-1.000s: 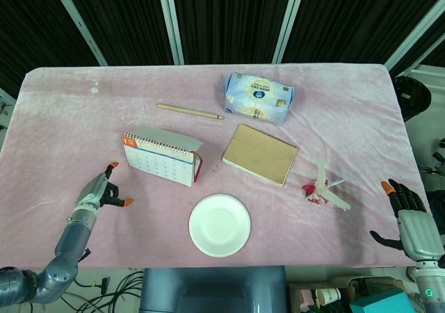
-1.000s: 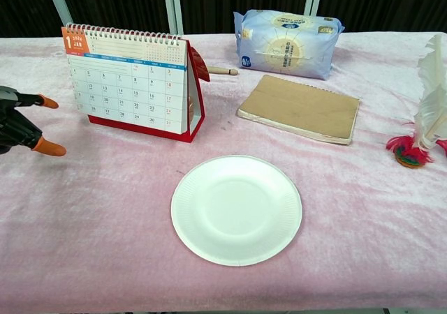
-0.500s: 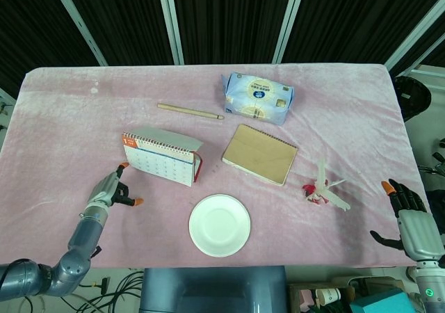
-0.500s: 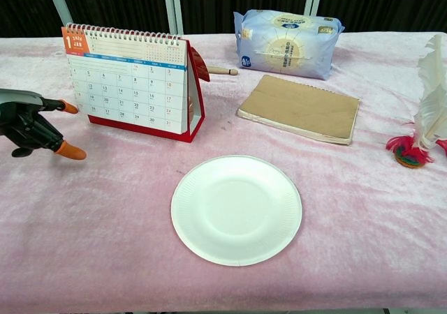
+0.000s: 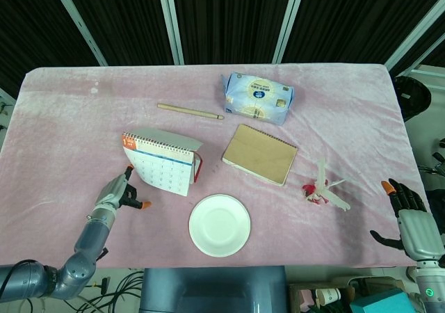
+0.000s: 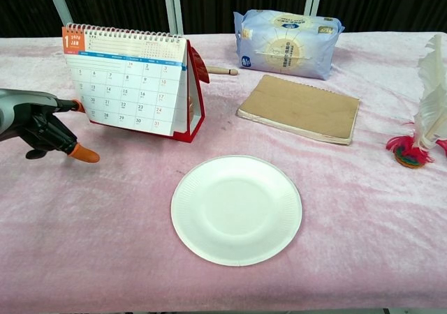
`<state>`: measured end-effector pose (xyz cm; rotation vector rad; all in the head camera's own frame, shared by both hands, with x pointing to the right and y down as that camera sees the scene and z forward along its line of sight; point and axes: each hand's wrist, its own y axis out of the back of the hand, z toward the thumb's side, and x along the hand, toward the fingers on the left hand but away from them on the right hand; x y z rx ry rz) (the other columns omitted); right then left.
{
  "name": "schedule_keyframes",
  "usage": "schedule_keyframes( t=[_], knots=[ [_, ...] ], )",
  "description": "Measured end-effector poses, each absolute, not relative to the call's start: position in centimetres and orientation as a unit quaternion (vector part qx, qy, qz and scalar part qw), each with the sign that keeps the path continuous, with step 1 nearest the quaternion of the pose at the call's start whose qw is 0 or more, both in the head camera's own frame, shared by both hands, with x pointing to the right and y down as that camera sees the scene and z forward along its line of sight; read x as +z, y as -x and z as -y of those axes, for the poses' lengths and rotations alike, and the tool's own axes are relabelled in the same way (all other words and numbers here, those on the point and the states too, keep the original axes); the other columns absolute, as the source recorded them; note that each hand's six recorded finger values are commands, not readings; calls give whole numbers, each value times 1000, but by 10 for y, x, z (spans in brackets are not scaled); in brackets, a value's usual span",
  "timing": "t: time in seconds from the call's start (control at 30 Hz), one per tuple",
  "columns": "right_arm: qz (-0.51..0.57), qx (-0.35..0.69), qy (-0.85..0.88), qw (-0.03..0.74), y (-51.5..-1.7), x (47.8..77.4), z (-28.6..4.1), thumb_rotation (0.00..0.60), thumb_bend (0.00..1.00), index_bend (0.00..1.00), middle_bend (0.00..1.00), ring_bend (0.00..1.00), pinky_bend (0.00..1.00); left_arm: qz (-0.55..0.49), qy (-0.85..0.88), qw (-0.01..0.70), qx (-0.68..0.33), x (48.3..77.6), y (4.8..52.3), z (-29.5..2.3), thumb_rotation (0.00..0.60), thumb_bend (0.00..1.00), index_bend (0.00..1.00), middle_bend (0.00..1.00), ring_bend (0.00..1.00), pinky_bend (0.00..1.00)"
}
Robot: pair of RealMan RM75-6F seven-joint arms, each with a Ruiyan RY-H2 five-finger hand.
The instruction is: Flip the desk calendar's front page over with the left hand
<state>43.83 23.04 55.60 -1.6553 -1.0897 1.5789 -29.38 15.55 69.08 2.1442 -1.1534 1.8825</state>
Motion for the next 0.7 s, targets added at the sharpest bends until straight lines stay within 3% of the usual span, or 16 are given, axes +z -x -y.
schedule_keyframes(
  t=[0.7],
  knots=[
    [409,595,623,300,-437,556,-231,600,104,0,0,0,70,380,-706,31,597,673,296,-160,600,169,45,811,886,824]
  ],
)
